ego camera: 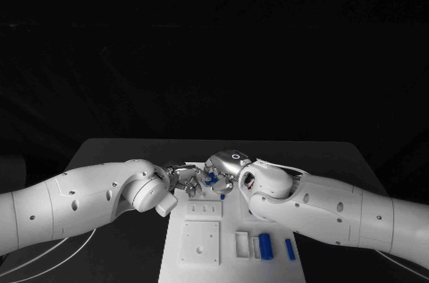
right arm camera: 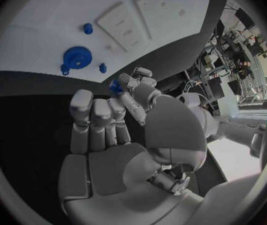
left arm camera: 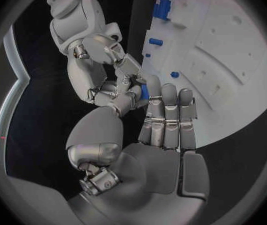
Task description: Assemble the parts on the task board
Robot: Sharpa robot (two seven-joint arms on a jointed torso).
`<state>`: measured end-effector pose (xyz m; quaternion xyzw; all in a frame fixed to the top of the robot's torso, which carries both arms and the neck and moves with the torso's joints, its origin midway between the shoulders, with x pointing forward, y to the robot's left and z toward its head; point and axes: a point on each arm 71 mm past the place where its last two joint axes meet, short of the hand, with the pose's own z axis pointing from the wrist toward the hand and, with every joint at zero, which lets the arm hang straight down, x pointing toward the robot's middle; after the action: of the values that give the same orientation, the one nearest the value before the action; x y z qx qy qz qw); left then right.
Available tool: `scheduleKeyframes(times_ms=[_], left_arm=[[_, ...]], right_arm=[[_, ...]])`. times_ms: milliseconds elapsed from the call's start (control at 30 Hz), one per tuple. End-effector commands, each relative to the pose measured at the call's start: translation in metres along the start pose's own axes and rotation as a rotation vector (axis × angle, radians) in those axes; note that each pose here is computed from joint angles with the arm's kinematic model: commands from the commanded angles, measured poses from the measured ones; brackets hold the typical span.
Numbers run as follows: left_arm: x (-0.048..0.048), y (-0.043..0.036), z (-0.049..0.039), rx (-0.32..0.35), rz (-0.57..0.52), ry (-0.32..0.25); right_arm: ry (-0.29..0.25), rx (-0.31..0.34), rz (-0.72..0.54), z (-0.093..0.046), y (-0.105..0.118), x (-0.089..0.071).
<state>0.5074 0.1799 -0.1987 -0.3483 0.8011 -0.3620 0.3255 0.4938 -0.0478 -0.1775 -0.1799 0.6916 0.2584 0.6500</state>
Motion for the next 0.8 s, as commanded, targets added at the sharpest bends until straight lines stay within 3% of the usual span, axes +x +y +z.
scheduleKeyframes(times_ms=[33,800], left_arm=[[0.0004,-0.0063,-0.0009,0.037,0.030,0.009],[-0.0021,-0.0070,-0.0009,0.051,0.052,-0.016]], right_arm=[[0.038,0.002,-0.014,-0.0012,-0.0003,0.0063],[0.029,0.002,0.039,-0.0012,-0.0023,0.0066]])
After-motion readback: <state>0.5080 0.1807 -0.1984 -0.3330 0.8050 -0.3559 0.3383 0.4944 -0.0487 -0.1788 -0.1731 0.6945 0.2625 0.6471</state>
